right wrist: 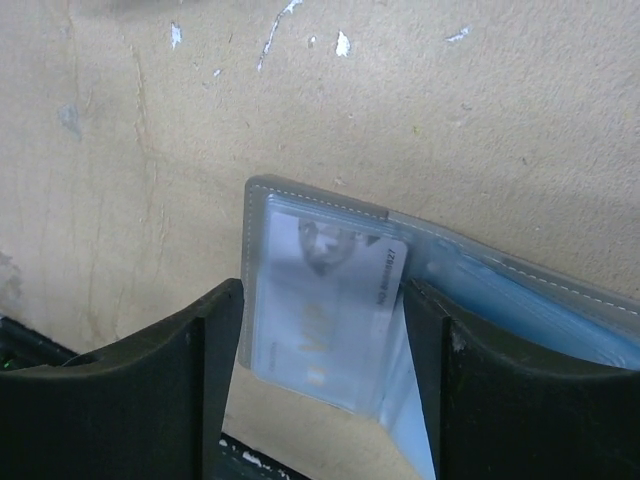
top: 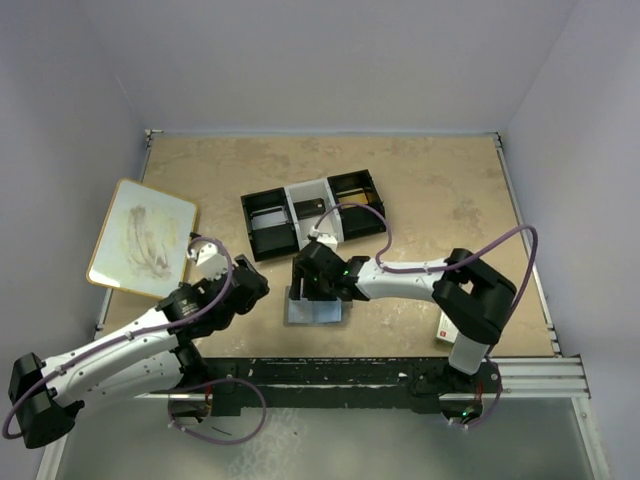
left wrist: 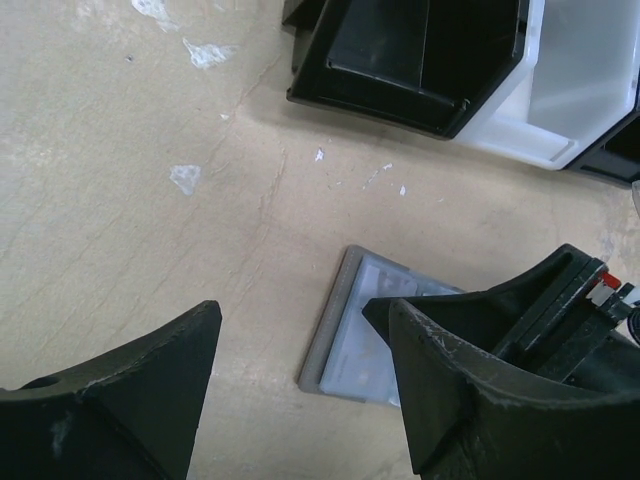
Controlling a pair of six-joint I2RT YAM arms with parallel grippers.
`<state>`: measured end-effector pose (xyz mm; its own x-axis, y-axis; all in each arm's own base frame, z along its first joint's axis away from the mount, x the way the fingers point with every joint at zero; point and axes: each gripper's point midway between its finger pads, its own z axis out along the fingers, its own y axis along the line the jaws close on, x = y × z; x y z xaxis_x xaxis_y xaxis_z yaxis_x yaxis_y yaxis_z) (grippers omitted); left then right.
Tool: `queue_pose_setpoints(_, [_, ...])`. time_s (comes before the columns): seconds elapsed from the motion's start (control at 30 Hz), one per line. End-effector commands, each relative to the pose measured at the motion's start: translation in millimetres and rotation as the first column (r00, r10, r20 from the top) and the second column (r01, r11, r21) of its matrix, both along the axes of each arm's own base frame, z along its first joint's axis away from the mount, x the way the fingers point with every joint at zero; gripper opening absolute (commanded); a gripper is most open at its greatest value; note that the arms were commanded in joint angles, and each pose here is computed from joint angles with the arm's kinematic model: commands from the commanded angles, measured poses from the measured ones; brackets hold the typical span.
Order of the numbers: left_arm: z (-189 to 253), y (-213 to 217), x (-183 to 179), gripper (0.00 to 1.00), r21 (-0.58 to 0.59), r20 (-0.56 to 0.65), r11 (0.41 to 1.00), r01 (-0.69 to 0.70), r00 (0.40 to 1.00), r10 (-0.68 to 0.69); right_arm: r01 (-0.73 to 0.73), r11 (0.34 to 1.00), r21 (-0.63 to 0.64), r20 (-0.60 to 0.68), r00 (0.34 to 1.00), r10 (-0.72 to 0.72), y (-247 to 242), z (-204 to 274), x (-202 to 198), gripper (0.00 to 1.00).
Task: Take the credit cards out of the card holder
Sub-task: Adjust the card holder at the center of the board.
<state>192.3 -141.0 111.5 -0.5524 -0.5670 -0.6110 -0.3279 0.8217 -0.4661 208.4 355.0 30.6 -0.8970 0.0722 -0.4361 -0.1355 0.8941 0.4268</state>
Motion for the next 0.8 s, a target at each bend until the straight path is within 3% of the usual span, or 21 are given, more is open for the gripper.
queue_pose_setpoints(0.0, [18,17,3,0.67,-0.01,0.058,0.997,-0.082,0.995,0.082,0.041,0.967,-0.252,0.039,0.999,-0.032,-27,-24,1,0.69])
queue_pose_setpoints(0.17, [27,33,0,0.71,-0.011,0.081,0.992,-0.124,0.989,0.125,0.047,0.919,-0.392,0.06,0.998,-0.026,-27,-33,-5,0.71])
queue_pose_setpoints(0.33, [31,37,-2,0.72,-0.018,0.091,0.991,-0.135,0.987,0.136,0.041,0.903,-0.428,0.061,0.998,-0.016,-24,-37,-7,0.69])
queue_pose_setpoints(0.77, [27,20,1,0.72,-0.009,0.072,0.998,-0.061,0.995,0.062,-0.038,0.976,-0.216,-0.03,0.999,0.032,-2,-31,-23,0.59])
